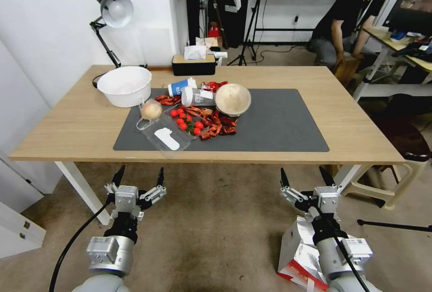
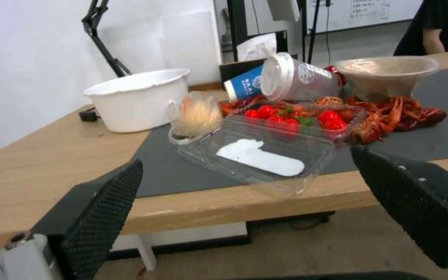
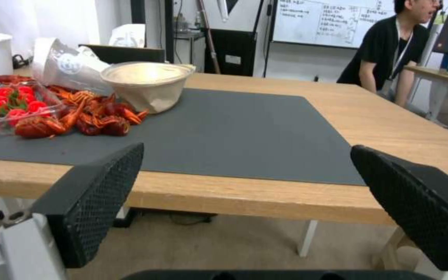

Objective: Pick up the food delivery bag from the floor and place it on the table.

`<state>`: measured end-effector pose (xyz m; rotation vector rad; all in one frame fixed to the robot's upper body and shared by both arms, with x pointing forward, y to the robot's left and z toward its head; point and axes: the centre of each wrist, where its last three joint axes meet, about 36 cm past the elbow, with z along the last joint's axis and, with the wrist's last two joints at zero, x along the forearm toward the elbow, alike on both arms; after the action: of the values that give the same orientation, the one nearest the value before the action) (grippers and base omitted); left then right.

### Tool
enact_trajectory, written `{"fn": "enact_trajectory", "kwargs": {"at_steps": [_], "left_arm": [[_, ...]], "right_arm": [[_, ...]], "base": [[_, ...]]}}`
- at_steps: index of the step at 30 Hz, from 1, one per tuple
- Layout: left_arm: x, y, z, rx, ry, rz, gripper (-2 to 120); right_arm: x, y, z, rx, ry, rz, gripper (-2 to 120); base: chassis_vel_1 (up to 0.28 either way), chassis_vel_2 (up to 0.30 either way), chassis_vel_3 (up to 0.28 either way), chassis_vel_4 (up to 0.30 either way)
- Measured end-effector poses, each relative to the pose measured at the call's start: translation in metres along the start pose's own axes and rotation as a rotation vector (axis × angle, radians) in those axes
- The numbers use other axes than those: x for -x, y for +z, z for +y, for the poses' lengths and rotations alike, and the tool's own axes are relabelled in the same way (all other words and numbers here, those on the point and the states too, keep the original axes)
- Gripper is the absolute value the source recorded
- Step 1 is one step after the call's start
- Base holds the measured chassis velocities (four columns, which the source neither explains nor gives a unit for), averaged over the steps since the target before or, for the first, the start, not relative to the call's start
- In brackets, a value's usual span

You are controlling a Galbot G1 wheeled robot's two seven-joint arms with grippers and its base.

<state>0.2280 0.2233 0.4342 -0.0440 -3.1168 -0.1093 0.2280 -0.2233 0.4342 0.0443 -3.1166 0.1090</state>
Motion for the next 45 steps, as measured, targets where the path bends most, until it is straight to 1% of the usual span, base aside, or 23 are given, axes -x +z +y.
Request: {"fn": "enact_trajectory", "kwargs": {"at_steps": [29, 30, 31, 32, 33, 34, 35, 36, 37, 38, 39, 45], "left_arm": [[0.0, 0.0, 0.0, -0.002, 0.0, 0.001, 100], [-0.001, -0.002, -0.002, -0.013, 0.0, 0.002, 100], [-0.002, -0.008, -0.005, -0.042, -0.003, 0.009, 100], [-0.006, -0.021, -0.013, -0.105, -0.004, 0.02, 100], [-0.006, -0.021, -0.013, -0.105, -0.004, 0.02, 100], [-0.012, -0.04, -0.022, -0.197, -0.004, 0.04, 100], [-0.017, -0.054, -0.028, -0.26, 0.0, 0.055, 100], [-0.019, -0.06, -0.03, -0.288, -0.001, 0.065, 100], [-0.019, -0.06, -0.03, -0.288, -0.001, 0.065, 100], [-0.021, -0.063, -0.032, -0.31, 0.002, 0.07, 100], [-0.022, -0.063, -0.033, -0.316, 0.001, 0.071, 100], [-0.023, -0.064, -0.034, -0.332, -0.001, 0.062, 100]], "right_arm": [[0.0, 0.0, 0.0, 0.0, 0.0, 0.001, 100], [-0.001, -0.001, -0.001, 0.003, -0.003, 0.004, 100], [-0.003, -0.007, -0.003, 0.013, -0.009, 0.012, 100], [-0.009, -0.02, -0.008, 0.032, -0.022, 0.026, 100], [-0.009, -0.02, -0.008, 0.032, -0.022, 0.026, 100], [-0.017, -0.038, -0.015, 0.055, -0.041, 0.038, 100], [-0.021, -0.046, -0.017, 0.073, -0.053, 0.047, 100], [-0.023, -0.049, -0.018, 0.089, -0.057, 0.051, 100], [-0.023, -0.049, -0.018, 0.089, -0.057, 0.051, 100], [-0.023, -0.05, -0.018, 0.098, -0.058, 0.05, 100], [-0.023, -0.05, -0.018, 0.1, -0.058, 0.05, 100], [-0.023, -0.05, -0.018, 0.102, -0.057, 0.047, 100]], "base": [[0.0, 0.0, 0.0, 0.0], [0.0, 0.0, 0.0, 0.0], [0.0, 0.0, 0.0, 0.0], [0.0, 0.0, 0.0, 0.0], [0.0, 0.0, 0.0, 0.0], [0.0, 0.0, 0.0, 0.0], [0.0, 0.0, 0.0, 0.0], [0.0, 0.0, 0.0, 0.0], [0.0, 0.0, 0.0, 0.0], [0.0, 0.0, 0.0, 0.0], [0.0, 0.0, 0.0, 0.0], [0.0, 0.0, 0.0, 0.0]]}}
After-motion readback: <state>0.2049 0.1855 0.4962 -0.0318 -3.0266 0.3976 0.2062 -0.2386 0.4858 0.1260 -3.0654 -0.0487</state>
